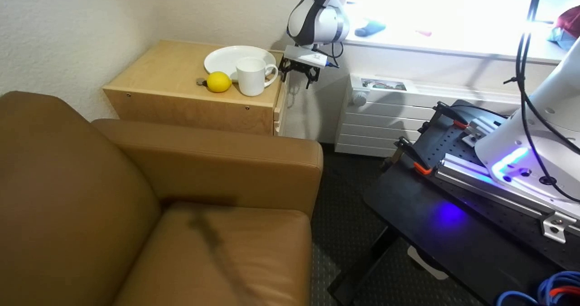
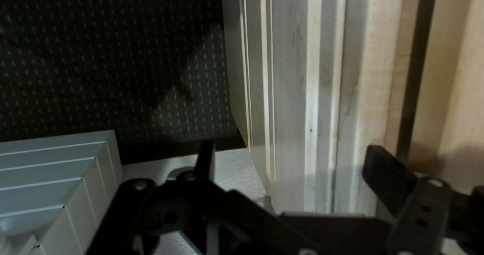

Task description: Open the top flat drawer

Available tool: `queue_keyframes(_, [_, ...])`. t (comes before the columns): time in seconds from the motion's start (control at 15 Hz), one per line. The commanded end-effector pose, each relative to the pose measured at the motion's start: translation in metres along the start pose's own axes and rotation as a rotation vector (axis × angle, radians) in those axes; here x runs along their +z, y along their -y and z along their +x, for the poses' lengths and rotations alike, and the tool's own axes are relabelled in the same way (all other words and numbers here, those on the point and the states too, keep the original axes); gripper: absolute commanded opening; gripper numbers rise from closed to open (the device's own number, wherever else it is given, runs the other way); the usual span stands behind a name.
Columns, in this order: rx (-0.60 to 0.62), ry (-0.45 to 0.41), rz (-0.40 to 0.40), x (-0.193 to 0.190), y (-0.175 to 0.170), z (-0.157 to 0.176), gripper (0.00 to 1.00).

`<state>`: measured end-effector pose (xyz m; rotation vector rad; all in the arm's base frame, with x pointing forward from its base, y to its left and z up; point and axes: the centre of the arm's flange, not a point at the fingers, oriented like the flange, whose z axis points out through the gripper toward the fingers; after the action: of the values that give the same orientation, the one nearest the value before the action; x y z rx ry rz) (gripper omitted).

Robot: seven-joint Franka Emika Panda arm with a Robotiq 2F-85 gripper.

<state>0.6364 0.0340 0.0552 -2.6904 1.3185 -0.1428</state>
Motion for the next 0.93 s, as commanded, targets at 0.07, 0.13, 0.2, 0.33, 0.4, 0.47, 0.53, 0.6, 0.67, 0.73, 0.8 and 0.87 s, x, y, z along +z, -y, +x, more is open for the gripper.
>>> queue_keyframes(0.07, [0.103,0.099,0.059,0.002,0.004,0.0,1.0])
queue_keyframes(0.13, [0.115,0.105,0.072,0.001,0.003,0.0,1.0])
queue_keyframes(0.2, [0.122,0.111,0.081,-0.002,0.003,0.0,1.0])
queue_keyframes(0.33, [0.131,0.106,0.097,-0.003,0.003,0.0,1.0])
queue_keyframes(0.4, [0.125,0.1,0.1,-0.004,0.004,-0.001,1.0])
queue_keyframes(0.47, [0.114,0.09,0.104,-0.005,0.004,-0.004,1.0])
queue_keyframes(0.53, [0.094,0.08,0.108,-0.006,0.004,-0.008,1.0])
queue_keyframes(0.6, [0.06,0.062,0.105,-0.005,0.004,-0.012,1.0])
queue_keyframes(0.67, [0.033,0.049,0.097,-0.003,0.005,-0.013,1.0])
queue_keyframes(0.73, [0.006,0.037,0.085,0.002,0.004,-0.015,1.0])
queue_keyframes(0.8, [-0.019,0.032,0.074,0.005,0.004,-0.015,1.0])
queue_keyframes(0.87, [-0.04,0.037,0.048,0.01,0.004,-0.015,1.0])
